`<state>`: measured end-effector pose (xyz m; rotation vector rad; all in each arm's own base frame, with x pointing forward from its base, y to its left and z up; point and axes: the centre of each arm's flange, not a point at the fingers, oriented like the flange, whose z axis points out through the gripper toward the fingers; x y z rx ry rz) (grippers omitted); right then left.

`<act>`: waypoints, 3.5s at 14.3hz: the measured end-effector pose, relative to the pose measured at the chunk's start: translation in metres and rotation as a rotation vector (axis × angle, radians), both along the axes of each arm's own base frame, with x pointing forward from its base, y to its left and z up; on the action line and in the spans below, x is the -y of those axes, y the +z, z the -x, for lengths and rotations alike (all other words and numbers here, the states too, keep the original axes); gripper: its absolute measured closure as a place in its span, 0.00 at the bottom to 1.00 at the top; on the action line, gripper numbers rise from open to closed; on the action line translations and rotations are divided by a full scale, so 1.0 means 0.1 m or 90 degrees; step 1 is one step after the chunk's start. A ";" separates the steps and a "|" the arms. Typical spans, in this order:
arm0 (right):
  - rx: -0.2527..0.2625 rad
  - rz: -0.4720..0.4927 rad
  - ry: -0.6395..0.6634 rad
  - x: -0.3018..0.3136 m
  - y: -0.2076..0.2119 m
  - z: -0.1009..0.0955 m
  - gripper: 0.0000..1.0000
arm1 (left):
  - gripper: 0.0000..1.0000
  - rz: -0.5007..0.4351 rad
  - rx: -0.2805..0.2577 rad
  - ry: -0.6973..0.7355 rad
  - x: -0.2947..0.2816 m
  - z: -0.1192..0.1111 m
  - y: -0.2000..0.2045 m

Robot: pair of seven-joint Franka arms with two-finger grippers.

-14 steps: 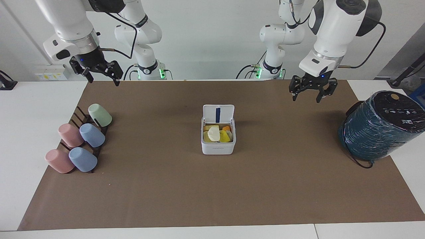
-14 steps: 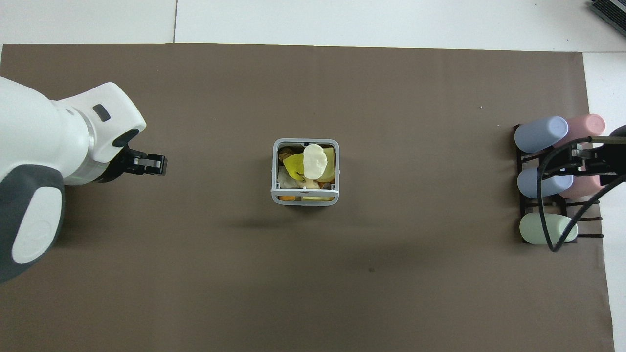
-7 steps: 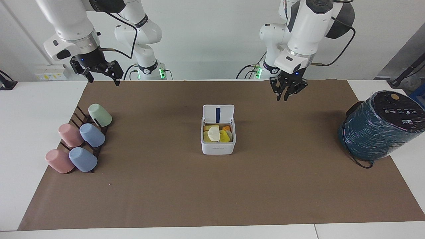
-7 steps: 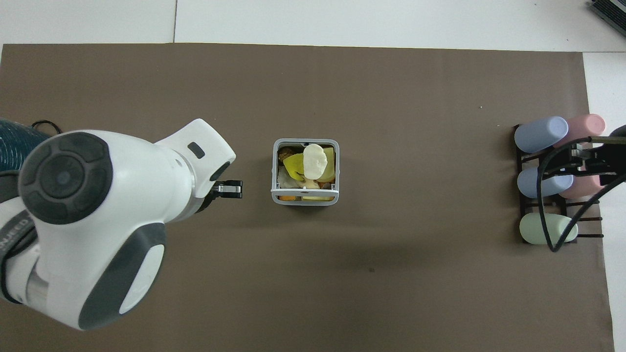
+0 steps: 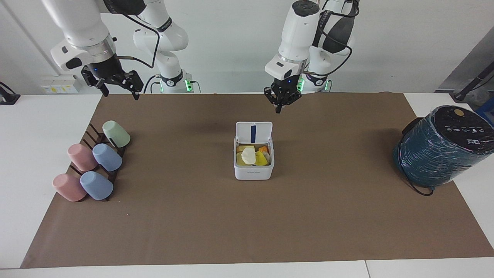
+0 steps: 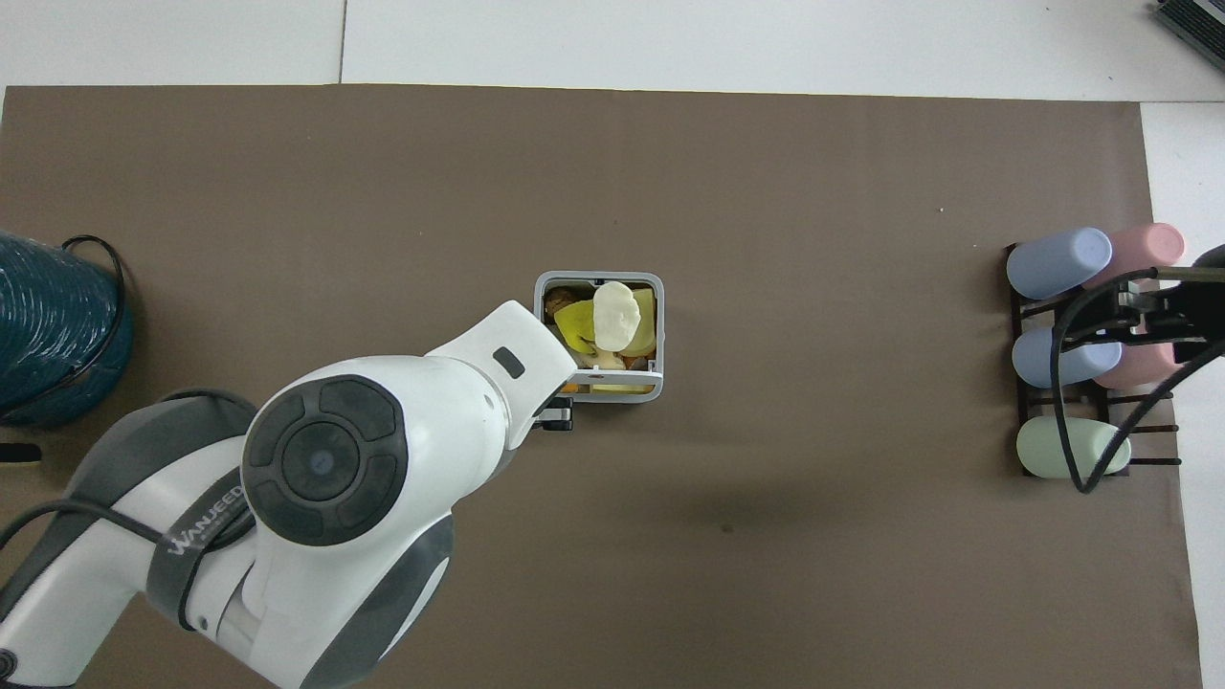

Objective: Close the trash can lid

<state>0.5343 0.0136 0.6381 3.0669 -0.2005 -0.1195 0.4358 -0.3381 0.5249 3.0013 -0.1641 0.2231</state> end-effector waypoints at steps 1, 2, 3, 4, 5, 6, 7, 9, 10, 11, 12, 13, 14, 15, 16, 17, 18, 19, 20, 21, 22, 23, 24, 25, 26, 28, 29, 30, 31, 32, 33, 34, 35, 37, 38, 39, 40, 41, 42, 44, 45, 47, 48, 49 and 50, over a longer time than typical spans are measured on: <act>0.000 0.000 0.000 0.00 0.00 0.00 0.00 | 0.99 0.009 0.007 0.001 0.03 -0.02 -0.07; 0.000 0.000 0.000 0.00 0.00 0.00 0.00 | 0.99 0.025 0.011 0.006 0.07 -0.05 -0.14; 0.000 0.000 0.000 0.00 0.00 0.00 0.00 | 0.99 0.040 0.010 0.012 0.10 -0.09 -0.20; 0.000 0.000 0.000 0.00 0.00 0.00 0.00 | 0.99 0.049 0.010 0.017 0.12 -0.13 -0.25; 0.000 0.000 0.000 0.00 0.00 0.00 0.00 | 0.99 0.055 0.011 0.019 0.14 -0.16 -0.30; 0.000 0.000 0.000 0.00 0.00 0.00 0.00 | 0.99 0.061 0.014 0.022 0.16 -0.18 -0.33; 0.000 0.000 0.000 0.00 0.00 0.00 0.00 | 0.99 0.068 0.022 0.024 0.18 -0.22 -0.36; 0.000 0.000 0.000 0.00 0.00 0.00 0.00 | 0.99 0.095 0.044 0.035 0.22 -0.29 -0.40; 0.000 0.000 0.000 0.00 0.00 0.00 0.00 | 0.99 0.117 0.054 0.045 0.25 -0.34 -0.41; 0.000 0.000 0.000 0.00 0.00 0.00 0.00 | 0.99 0.135 0.060 0.054 0.26 -0.38 -0.45; 0.000 0.000 0.000 0.00 0.00 0.00 0.00 | 0.99 0.143 0.062 0.060 0.28 -0.41 -0.50; 0.000 0.000 0.000 0.00 0.00 0.00 0.00 | 0.99 0.144 0.061 0.063 0.28 -0.44 -0.56; 0.000 0.000 0.000 0.00 0.00 0.00 0.00 | 0.99 0.144 0.059 0.064 0.29 -0.45 -0.60; 0.000 0.000 0.000 0.00 0.00 0.00 0.00 | 0.99 0.145 0.060 0.066 0.29 -0.47 -0.63; 0.000 0.000 0.000 0.00 0.00 0.00 0.00 | 0.99 0.148 0.063 0.068 0.29 -0.49 -0.65; 0.000 0.000 0.000 0.00 0.00 0.00 0.00 | 0.99 0.151 0.069 0.071 0.30 -0.51 -0.67; 0.000 0.000 0.000 0.00 0.00 0.00 0.00 | 0.99 0.155 0.075 0.074 0.30 -0.54 -0.71; 0.000 0.000 0.000 0.00 0.00 0.00 0.00 | 0.99 0.158 0.079 0.076 0.31 -0.57 -0.77; 0.000 0.000 0.000 0.00 0.00 0.00 0.00 | 0.99 0.159 0.081 0.078 0.32 -0.60 -0.85; 0.000 0.000 0.000 0.00 0.00 0.00 0.00 | 0.99 0.160 0.083 0.079 0.35 -0.64 -0.93; 0.000 0.000 0.000 0.00 0.00 0.00 0.00 | 0.99 0.161 0.083 0.081 0.37 -0.67 -1.01; 0.000 0.000 0.000 0.00 0.00 0.00 0.00 | 0.99 0.162 0.085 0.082 0.38 -0.70 -1.08; 0.000 0.000 0.000 0.00 0.00 0.00 0.00 | 0.99 0.162 0.085 0.084 0.39 -0.72 -1.13; 0.000 0.000 0.000 0.00 0.00 0.00 0.00 | 0.99 0.161 0.084 0.085 0.40 -0.74 -1.17; 0.000 0.000 0.000 0.00 0.00 0.00 0.00 | 0.99 0.161 0.083 0.086 0.40 -0.75 -1.19; 0.000 0.000 0.000 0.00 0.00 0.00 0.00 | 0.99 0.163 0.085 0.087 0.41 -0.76 -1.20; 0.000 0.000 0.000 0.00 0.00 0.00 0.00 | 0.99 0.164 0.086 0.087 0.41 -0.76 -1.23; 0.000 0.000 0.000 0.00 0.00 0.00 0.00 | 0.99 0.165 0.087 0.087 0.42 -0.77 -1.25; 0.000 0.000 0.000 0.00 0.00 0.00 0.00 | 0.99 0.165 0.087 0.087 0.43 -0.77 -1.26; 0.000 0.000 0.000 0.00 0.00 0.00 0.00 | 0.99 0.165 0.088 0.087 0.43 -0.77 -1.25; 0.000 0.000 0.000 0.00 0.00 0.00 0.00 | 0.99 0.166 0.088 0.087 0.43 -0.77 -1.25; 0.000 0.000 0.000 0.00 0.00 0.00 0.00 | 0.99 0.166 0.088 0.087 0.43 -0.77 -1.25; 0.000 0.000 0.000 0.00 0.00 0.00 0.00 | 0.99 0.166 0.087 0.088 0.43 -0.78 -1.24; 0.000 0.000 0.000 0.00 0.00 0.00 0.00 | 0.99 0.159 0.072 0.090 0.43 -0.81 -1.19; 0.000 0.000 0.000 0.00 0.00 0.00 0.00 | 0.99 0.149 0.055 0.092 0.41 -0.86 -1.14; 0.000 0.000 0.000 0.00 0.00 0.00 0.00 | 0.99 0.136 0.035 0.097 0.35 -0.94 -1.08; 0.000 0.000 0.000 0.00 0.00 0.00 0.00 | 0.99 0.128 0.021 0.107 0.27 -1.04 -0.99; 0.000 0.000 0.000 0.00 0.00 0.00 0.00 | 0.99 0.123 0.012 0.118 0.15 -1.15 -0.89; 0.000 0.000 0.000 0.00 0.00 0.00 0.00 | 0.99 0.119 0.006 0.130 0.01 -1.26 -0.79; 0.000 0.000 0.000 0.00 0.00 0.00 0.00 | 0.99 0.109 -0.001 0.147 -0.33 -1.46 -0.64; 0.000 0.000 0.000 0.00 0.00 0.00 0.00 | 0.99 0.102 -0.007 0.148 -0.49 -1.52 -0.60; 0.001 0.000 0.000 0.00 0.00 0.00 0.00 | 0.99 0.085 -0.024 0.149 -0.85 -1.61 -0.54; 0.003 -0.003 0.001 -0.01 0.00 0.00 0.00 | 0.99 0.075 -0.033 0.146 -1.03 -1.65 -0.51; 0.006 -0.012 0.002 -0.03 0.01 -0.01 0.00 | 0.99 0.061 -0.039 0.138 -1.22 -1.68 -0.49; 0.010 -0.025 0.003 -0.06 0.01 -0.02 0.00 | 0.99 0.042 -0.044 0.130 -1.41 -1.70 -0.48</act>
